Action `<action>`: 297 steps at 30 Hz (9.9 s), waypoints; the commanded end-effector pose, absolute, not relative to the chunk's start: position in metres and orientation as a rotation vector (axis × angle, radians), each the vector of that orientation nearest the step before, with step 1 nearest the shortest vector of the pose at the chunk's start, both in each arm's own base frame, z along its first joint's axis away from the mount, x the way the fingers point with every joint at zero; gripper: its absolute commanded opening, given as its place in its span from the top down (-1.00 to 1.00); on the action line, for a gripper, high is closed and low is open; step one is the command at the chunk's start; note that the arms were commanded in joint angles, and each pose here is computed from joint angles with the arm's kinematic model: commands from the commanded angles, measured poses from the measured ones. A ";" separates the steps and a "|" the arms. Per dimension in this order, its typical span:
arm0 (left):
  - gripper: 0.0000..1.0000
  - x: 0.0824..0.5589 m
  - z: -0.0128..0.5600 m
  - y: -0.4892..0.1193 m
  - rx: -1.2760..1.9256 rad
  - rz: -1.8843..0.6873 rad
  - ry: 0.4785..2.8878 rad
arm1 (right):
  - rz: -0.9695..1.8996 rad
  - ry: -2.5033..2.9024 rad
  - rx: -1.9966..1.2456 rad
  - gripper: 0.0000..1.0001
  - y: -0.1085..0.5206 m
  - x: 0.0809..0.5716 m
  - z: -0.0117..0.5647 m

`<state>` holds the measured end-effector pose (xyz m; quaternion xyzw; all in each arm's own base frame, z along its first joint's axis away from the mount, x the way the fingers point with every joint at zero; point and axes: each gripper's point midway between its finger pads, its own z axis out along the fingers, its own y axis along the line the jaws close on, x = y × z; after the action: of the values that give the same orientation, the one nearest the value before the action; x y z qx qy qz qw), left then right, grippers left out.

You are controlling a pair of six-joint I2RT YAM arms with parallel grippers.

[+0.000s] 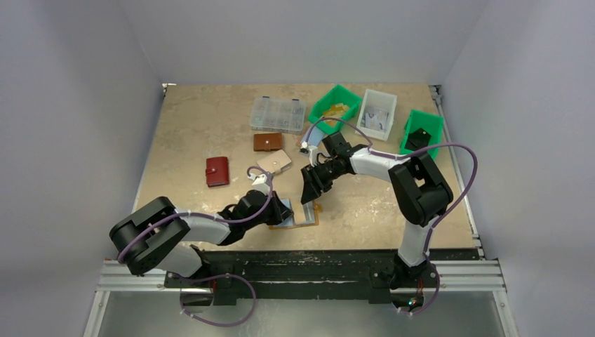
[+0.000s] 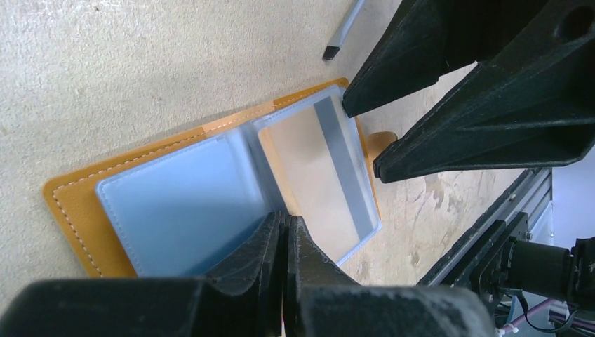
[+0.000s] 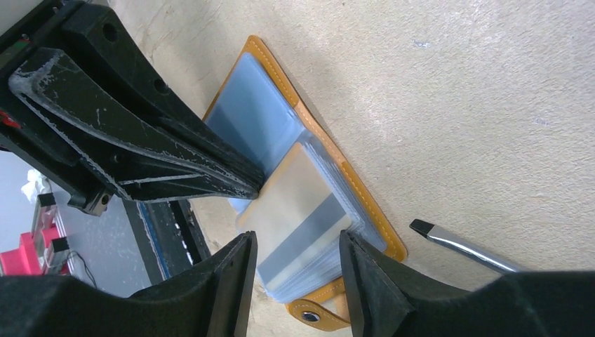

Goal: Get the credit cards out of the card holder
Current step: Remove the credit card from the card holder.

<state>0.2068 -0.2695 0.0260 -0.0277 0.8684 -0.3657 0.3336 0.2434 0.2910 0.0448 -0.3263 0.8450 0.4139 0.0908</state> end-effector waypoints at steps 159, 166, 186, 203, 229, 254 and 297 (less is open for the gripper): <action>-0.07 0.189 0.056 -0.269 -0.052 -1.191 2.156 | 1.451 2.490 -0.974 0.13 0.304 0.227 0.051; 0.21 0.192 0.058 -0.260 -0.090 -1.162 2.149 | 1.464 2.489 -0.978 0.13 0.305 0.225 0.052; 0.32 0.200 0.048 -0.229 -0.184 -0.947 2.193 | 1.467 2.469 -1.010 0.13 0.304 0.225 0.052; 0.32 0.206 0.057 -0.227 -0.195 -0.960 2.159 | 1.466 2.456 -1.032 0.13 0.304 0.224 0.055; 1.00 0.196 0.110 -0.252 0.067 -1.253 1.851 | 1.429 1.954 -1.476 -0.11 0.293 0.205 0.133; 1.00 0.190 0.156 -0.262 0.058 -1.453 1.637 | 1.837 2.083 -1.236 -0.08 0.311 0.194 0.121; 0.34 0.184 0.162 -0.266 0.001 -1.525 1.608 | 1.869 2.119 -1.106 1.00 0.303 0.207 0.120</action>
<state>0.1836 -0.2697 0.1274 -0.0027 0.6950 -0.5913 0.4090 0.2048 0.3015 0.1146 -0.3481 0.7080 0.6131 0.0393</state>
